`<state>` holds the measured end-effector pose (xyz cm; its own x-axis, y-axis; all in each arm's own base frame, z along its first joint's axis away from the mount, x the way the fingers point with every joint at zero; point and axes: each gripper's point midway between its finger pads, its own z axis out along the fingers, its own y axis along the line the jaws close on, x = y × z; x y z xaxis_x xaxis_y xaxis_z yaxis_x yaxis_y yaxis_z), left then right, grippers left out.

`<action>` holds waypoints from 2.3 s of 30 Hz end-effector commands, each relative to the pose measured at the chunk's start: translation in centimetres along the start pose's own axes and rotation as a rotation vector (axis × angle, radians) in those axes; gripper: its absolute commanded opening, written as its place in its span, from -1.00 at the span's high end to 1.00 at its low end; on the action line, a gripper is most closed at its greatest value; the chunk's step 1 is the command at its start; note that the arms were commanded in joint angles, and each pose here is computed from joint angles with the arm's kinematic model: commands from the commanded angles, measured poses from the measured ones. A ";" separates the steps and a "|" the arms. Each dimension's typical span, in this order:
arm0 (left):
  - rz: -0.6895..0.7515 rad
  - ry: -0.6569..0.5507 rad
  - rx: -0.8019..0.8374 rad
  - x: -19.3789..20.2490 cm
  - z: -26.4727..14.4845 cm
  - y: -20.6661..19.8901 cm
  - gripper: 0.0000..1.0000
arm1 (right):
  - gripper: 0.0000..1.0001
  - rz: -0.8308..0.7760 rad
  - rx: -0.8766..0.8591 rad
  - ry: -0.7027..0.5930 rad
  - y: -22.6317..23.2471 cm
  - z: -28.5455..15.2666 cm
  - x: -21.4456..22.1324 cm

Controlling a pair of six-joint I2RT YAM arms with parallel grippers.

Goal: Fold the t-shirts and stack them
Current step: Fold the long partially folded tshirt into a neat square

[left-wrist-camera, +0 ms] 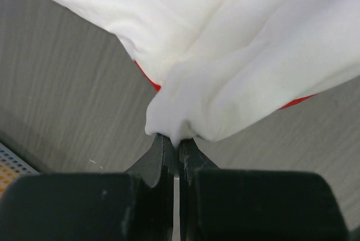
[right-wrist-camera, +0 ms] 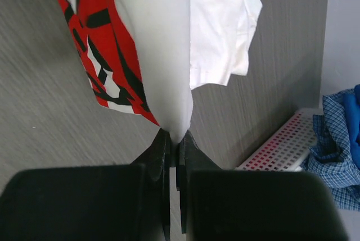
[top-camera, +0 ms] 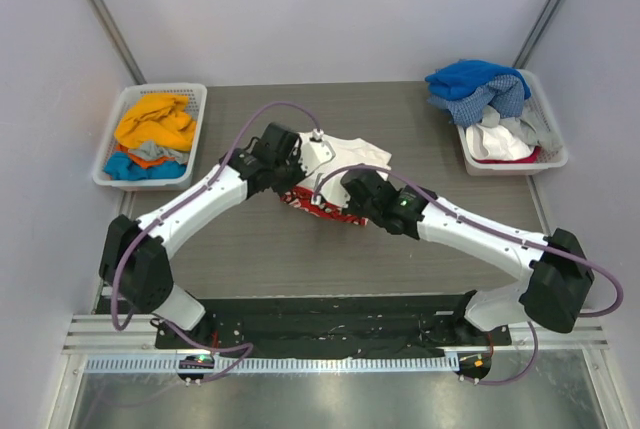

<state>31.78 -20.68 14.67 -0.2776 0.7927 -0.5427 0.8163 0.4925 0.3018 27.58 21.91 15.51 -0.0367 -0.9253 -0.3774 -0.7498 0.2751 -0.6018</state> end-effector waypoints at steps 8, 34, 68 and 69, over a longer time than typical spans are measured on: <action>0.034 -0.161 -0.148 -10.0 2.3 11.4 1.00 | 0.98 0.081 0.120 -0.009 -8.8 1.4 0.5; 0.005 -0.229 -0.324 -14.1 18.4 18.8 0.98 | 0.98 0.192 0.029 0.168 -12.7 14.0 10.8; -0.192 -0.216 -0.517 -13.2 12.5 20.9 -0.93 | -0.64 0.368 0.355 0.226 -19.0 11.3 12.0; -0.196 -0.228 -0.510 -13.5 11.2 20.8 -0.95 | -0.70 0.395 0.367 0.222 -19.1 10.9 12.0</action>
<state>60.65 -25.87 12.33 -0.2603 0.6857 -0.6797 0.4104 0.7158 0.5649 47.17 8.87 7.58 -0.4342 -0.8387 -0.3288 -0.5670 0.5380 -0.6237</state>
